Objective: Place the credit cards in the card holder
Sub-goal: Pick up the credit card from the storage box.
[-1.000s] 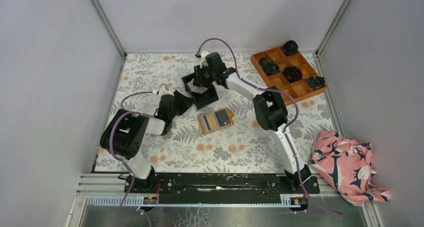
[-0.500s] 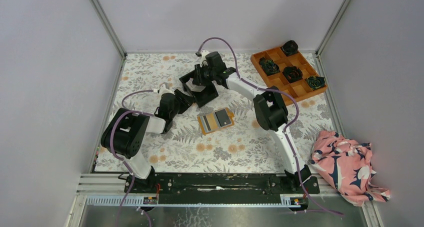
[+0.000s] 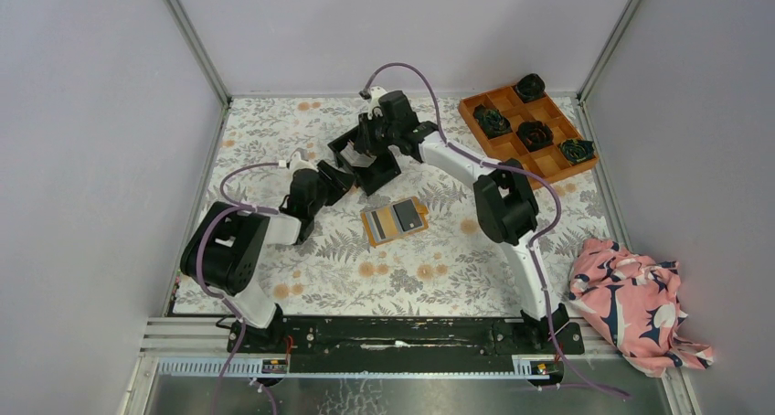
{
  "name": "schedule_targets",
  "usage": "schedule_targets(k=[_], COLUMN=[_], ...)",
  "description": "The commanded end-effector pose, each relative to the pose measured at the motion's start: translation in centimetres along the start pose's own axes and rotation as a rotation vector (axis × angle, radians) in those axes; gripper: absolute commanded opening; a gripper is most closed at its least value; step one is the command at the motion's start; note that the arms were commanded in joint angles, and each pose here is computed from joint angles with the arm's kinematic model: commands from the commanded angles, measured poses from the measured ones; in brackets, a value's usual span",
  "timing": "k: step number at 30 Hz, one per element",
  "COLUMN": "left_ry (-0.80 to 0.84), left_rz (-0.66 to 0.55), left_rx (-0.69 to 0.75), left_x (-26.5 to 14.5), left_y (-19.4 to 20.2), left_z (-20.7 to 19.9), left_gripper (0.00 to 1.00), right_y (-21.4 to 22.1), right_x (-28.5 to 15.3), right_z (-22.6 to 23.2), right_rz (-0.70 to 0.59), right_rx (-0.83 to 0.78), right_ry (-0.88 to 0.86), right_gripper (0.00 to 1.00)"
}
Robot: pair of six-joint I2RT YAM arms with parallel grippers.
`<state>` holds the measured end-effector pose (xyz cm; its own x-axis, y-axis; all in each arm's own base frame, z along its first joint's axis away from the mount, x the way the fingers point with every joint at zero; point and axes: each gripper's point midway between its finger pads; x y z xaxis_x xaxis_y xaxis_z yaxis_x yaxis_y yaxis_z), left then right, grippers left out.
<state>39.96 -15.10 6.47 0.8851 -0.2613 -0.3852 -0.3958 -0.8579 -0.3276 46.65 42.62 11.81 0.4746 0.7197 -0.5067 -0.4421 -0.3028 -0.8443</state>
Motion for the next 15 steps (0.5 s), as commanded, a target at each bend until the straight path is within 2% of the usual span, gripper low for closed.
schedule_targets(k=[1,11,15], left_ry=[0.062,0.088,0.113], left_rz=[-0.032,-0.063,-0.077], left_rx=[0.007,0.032,0.049], left_x=[-0.7,-3.2,-4.7], left_y=[-1.2,-2.1,-2.5], left_z=[-2.0,-3.4,-4.2], left_gripper=[0.55,0.56,0.56], right_y=[-4.8,-4.0,-4.6], right_x=[-3.0,-5.5,-8.3], right_z=[1.6,-0.3,0.0], right_rz=[-0.102,-0.088,-0.127], right_rx=[-0.065,-0.161,-0.180], right_ry=[0.023,0.192,0.223], right_gripper=[0.20,0.00,0.00])
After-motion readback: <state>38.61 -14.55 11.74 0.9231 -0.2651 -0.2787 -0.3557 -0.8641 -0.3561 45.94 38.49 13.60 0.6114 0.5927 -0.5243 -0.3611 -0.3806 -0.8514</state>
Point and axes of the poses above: each gripper's point midway between its finger pads, its own x axis out along the fingers, its own z axis along the line the jaws close on, y = z × x, and after that the axes turned 15 degrees about -x, right-handed
